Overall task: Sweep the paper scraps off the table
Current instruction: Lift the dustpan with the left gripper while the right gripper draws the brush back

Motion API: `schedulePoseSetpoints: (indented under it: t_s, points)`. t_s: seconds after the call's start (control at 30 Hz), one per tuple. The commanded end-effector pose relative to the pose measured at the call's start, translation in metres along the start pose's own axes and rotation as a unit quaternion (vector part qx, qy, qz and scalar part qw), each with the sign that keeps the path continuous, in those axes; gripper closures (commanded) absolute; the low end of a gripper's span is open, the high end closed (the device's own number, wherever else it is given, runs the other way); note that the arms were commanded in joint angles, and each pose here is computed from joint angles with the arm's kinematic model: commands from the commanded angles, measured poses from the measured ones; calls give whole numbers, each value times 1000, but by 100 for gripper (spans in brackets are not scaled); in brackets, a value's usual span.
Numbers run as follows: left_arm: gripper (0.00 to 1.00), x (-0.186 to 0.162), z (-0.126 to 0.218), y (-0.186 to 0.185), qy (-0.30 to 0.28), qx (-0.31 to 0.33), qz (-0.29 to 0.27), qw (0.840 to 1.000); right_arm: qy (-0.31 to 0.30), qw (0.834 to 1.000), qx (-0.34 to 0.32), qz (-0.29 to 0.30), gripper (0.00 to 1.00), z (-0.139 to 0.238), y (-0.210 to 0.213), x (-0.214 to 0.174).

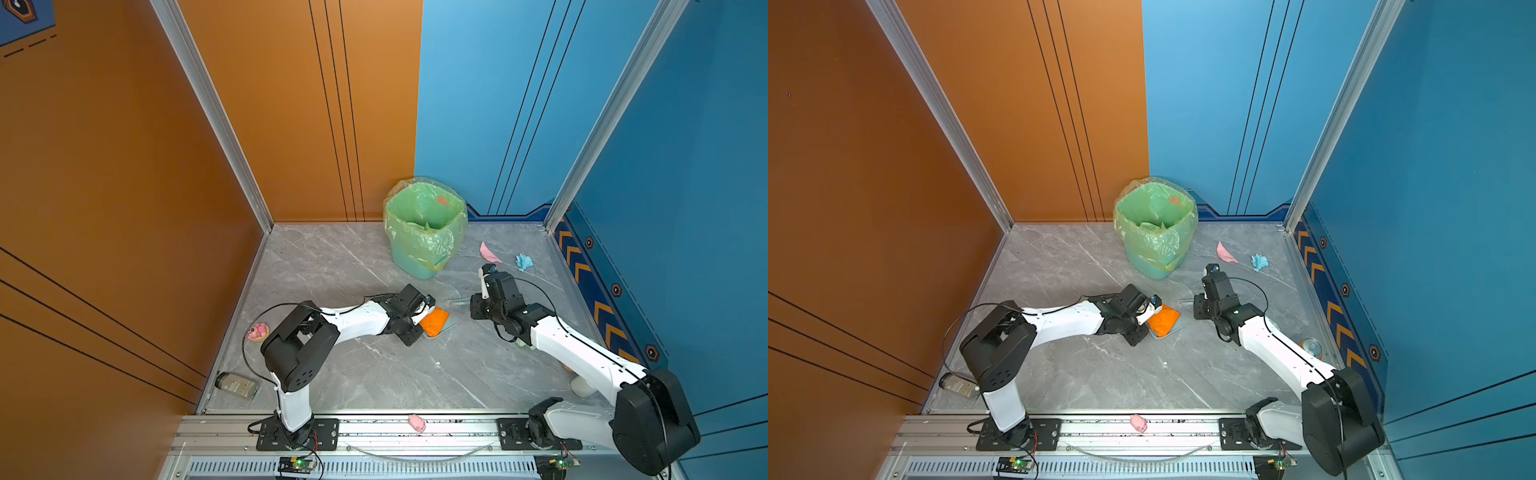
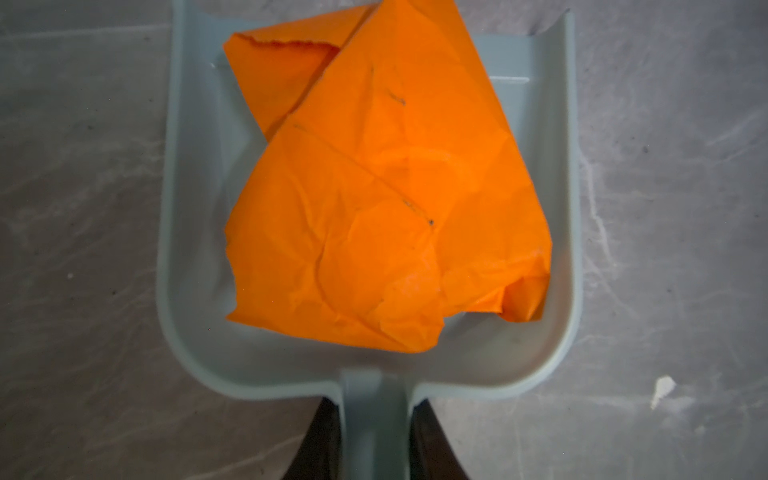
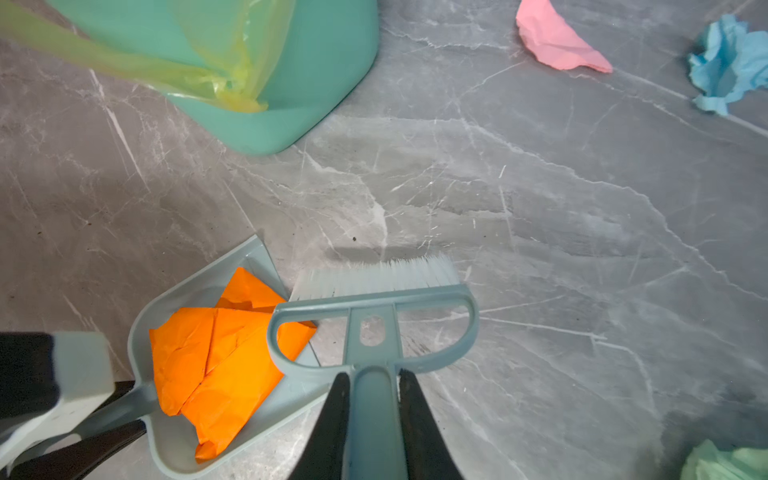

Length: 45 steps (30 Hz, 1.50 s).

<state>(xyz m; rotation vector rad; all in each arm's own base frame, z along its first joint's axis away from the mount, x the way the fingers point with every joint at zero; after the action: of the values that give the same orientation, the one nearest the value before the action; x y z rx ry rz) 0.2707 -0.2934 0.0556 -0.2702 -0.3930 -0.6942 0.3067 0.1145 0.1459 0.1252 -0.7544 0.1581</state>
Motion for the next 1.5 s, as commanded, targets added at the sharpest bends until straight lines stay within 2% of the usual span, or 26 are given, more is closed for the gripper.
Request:
schedulePoseSetpoints:
  t_s: [0.0,0.37,1.03,1.47]
  points:
    - [100,3,11,-1,-18,13,-10,1000,-15,999,-10,-32,100,4,-10,3]
    - [100,10,40,3,-26,25,-9,999,-22,998,1,-57,100,8,-18,3]
    - [100,29,135,12,-68,39,4,997,-2,998,4,-59,100,-3,-17,-4]
    - [100,34,192,31,-108,81,20,991,1,998,7,-59,100,-6,-16,-5]
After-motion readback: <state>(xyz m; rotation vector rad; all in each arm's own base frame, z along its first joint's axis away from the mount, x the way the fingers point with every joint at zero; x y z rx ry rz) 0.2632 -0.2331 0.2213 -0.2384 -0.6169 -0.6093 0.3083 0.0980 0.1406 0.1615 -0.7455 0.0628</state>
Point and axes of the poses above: each gripper's point midway between its finger pads, its own z axis back along the fingers, its own y axis along the line the jaws close on, x = y × z, the point moved 3 cm from there along z, back along the fingers, and after that the axes turned 9 degrees about z, right-handed, at the moved point
